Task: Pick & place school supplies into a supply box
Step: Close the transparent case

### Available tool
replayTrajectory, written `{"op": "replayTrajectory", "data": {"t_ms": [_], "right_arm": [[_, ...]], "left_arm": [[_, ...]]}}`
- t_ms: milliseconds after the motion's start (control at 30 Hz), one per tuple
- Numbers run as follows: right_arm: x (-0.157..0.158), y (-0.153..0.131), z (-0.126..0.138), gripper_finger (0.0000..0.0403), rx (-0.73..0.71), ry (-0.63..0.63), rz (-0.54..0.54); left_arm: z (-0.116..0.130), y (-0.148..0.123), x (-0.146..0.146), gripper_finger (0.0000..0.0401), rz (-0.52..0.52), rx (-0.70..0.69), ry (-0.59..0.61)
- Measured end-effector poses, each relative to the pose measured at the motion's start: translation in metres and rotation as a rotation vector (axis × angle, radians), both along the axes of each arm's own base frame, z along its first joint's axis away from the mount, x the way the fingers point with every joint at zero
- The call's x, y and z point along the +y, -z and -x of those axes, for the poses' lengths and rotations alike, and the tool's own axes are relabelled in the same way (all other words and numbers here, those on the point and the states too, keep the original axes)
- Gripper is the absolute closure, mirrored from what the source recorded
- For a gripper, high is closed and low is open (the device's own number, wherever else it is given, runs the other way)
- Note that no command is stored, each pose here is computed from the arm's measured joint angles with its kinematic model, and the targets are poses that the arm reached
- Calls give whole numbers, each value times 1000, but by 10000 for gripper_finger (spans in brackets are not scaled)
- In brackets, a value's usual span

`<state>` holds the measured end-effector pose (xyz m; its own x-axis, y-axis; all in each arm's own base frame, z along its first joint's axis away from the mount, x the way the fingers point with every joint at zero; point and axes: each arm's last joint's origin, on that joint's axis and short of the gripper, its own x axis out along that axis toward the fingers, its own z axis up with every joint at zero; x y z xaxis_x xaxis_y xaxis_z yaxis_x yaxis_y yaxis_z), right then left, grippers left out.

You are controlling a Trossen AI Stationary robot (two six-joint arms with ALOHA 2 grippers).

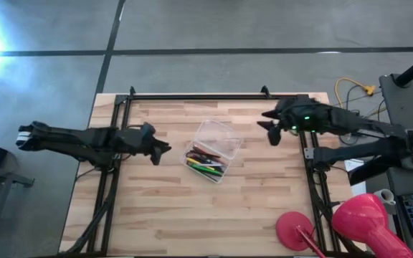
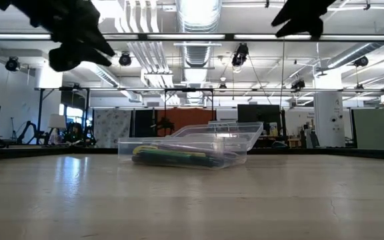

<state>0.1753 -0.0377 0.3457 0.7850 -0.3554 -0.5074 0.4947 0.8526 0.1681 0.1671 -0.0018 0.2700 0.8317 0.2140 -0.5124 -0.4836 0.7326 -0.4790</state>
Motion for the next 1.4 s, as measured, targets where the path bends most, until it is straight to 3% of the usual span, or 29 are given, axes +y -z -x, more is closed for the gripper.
{"op": "replayTrajectory", "data": {"t_ms": [67, 133, 367, 567, 733, 833, 967, 1100, 1167, 1300, 1400], "right_arm": [[2, -8, 11, 209, -69, 19, -21], [4, -15, 21, 209, -136, 34, -44], [12, -19, 37, 209, -188, -150, -88], [13, 17, 23, 209, -182, -211, -238], [14, 48, 12, 209, -314, -283, -342], [16, 54, 16, 209, -351, -313, -358], [13, 50, 20, 209, -420, -168, -335], [7, 28, 18, 209, -659, 38, -436], [5, 18, 18, 209, -731, 101, -418], [1, 11, 15, 209, -715, 178, -281], [0, 13, 12, 209, -680, 193, -274]], "left_arm": [[10, 6, 0, 299, 78, -37, -24], [15, 9, 0, 299, 94, -83, -29], [24, 15, 1, 299, -24, -259, 44], [27, 41, 0, 299, -16, -363, 87], [31, 66, -4, 299, 21, -589, 206], [35, 73, -5, 299, 31, -654, 258], [34, 66, -6, 299, 67, -647, 277], [27, 36, -5, 299, 55, -698, 231], [22, 18, -5, 299, 35, -726, 230], [10, -3, -6, 299, -49, -657, 252], [-2, -9, -7, 299, -44, -564, 258]]}}
